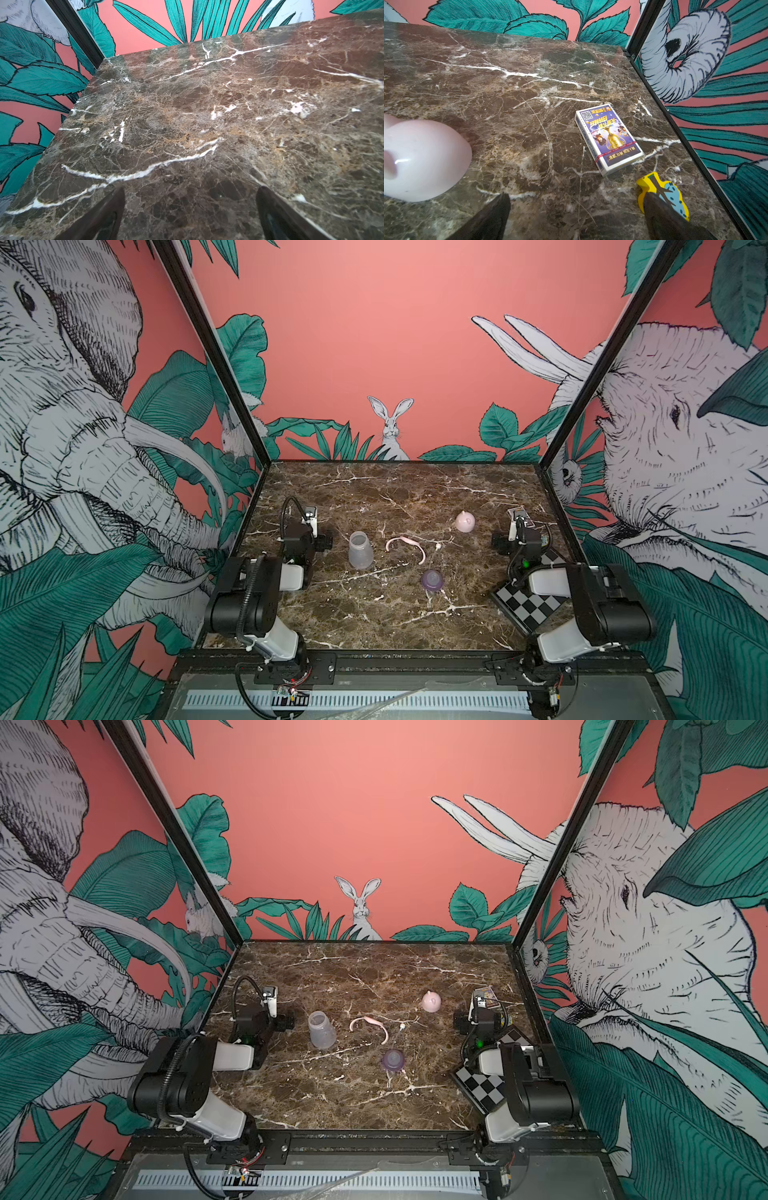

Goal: Assemble the baby bottles
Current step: Pick up the baby bottle from the center of the board.

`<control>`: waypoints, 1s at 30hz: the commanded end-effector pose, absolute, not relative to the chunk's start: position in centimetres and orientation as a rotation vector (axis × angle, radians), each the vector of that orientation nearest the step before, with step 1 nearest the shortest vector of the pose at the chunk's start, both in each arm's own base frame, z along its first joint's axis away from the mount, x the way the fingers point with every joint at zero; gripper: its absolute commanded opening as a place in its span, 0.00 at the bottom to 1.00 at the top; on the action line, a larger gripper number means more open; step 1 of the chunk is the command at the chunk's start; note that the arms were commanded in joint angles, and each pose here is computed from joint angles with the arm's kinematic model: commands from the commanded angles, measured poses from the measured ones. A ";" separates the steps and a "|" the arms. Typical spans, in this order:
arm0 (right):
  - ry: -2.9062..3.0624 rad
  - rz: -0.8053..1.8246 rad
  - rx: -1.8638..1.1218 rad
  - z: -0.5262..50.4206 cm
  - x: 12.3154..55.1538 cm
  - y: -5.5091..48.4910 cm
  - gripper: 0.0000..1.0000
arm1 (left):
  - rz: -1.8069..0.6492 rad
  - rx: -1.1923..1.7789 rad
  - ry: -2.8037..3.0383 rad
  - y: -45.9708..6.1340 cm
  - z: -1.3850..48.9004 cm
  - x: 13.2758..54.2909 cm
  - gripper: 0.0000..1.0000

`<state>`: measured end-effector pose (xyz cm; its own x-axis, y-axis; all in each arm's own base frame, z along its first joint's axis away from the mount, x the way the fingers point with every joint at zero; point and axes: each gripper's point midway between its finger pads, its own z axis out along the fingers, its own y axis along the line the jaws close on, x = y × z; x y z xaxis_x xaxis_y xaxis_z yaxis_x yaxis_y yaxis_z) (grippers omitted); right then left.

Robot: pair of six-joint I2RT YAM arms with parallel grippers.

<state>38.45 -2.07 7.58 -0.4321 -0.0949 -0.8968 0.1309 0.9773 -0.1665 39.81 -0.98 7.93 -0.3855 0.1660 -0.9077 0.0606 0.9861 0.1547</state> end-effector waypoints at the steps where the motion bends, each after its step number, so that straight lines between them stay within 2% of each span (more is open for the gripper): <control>1: 1.942 -0.239 0.037 9.3 39.4 -2.1 0.99 | 0.106 0.151 1.925 -1.0 9.4 40.3 1.00; 30: 1.928 -0.229 0.022 10.3 39.6 -1.8 0.99 | 0.100 0.166 1.911 -1.2 10.6 40.4 0.99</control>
<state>38.47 -1.94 7.63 -0.4314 -0.0954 -0.8971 0.1243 0.9786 -0.1638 39.72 -1.05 7.86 -0.3924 0.1667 -0.9045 0.0658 0.9860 0.1532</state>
